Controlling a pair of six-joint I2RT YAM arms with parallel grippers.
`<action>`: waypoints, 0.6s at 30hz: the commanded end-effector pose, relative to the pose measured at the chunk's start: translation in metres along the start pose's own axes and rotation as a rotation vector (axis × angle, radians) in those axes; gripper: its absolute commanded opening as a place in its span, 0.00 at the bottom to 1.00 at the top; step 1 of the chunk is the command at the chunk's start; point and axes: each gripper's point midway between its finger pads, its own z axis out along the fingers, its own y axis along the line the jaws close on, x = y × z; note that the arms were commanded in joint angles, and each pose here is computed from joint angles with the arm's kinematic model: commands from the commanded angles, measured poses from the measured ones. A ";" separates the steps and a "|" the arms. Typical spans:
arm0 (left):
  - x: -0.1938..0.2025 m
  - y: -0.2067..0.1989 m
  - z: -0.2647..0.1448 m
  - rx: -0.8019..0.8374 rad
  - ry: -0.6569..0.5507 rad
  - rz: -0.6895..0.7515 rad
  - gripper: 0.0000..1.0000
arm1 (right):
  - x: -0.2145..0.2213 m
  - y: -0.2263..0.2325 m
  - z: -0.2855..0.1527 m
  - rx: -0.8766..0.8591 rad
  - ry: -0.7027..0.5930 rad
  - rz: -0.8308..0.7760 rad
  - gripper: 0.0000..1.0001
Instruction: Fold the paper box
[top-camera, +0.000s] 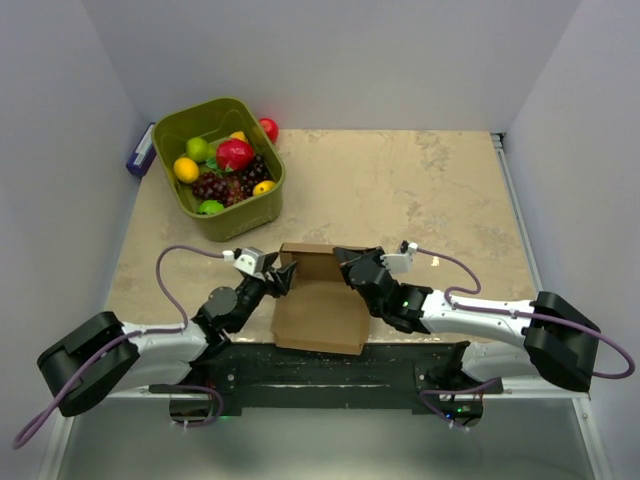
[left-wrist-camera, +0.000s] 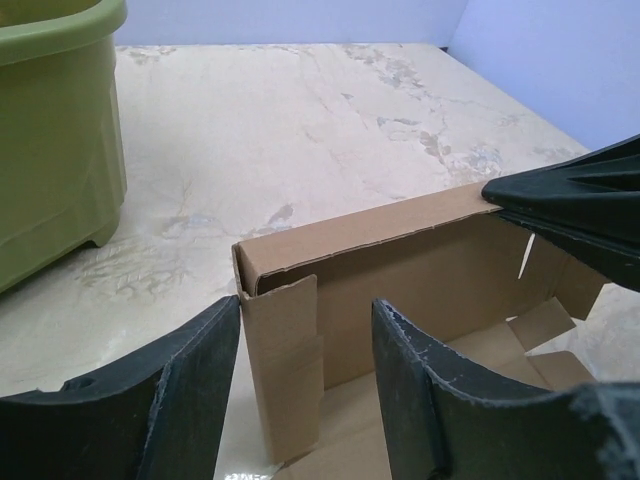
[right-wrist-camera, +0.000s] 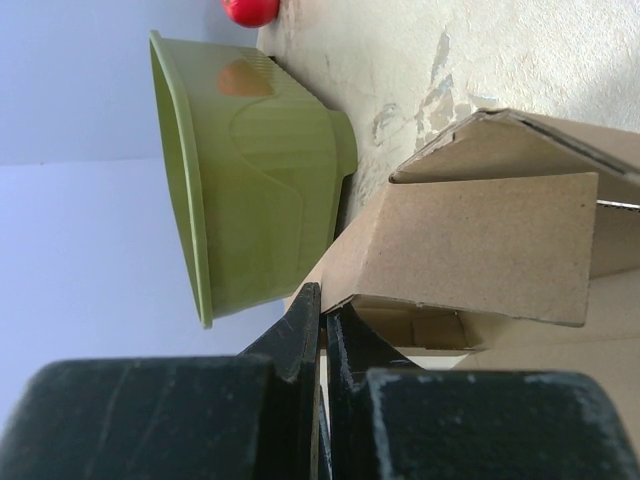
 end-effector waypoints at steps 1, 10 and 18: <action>0.033 0.011 -0.023 -0.003 0.098 -0.045 0.61 | -0.010 0.009 -0.003 -0.035 -0.047 -0.005 0.00; 0.043 0.030 -0.036 -0.079 0.131 -0.093 0.69 | -0.013 0.010 -0.005 -0.043 -0.051 0.001 0.00; 0.057 0.031 -0.035 -0.059 0.185 -0.102 0.65 | -0.012 0.009 -0.005 -0.047 -0.044 0.004 0.00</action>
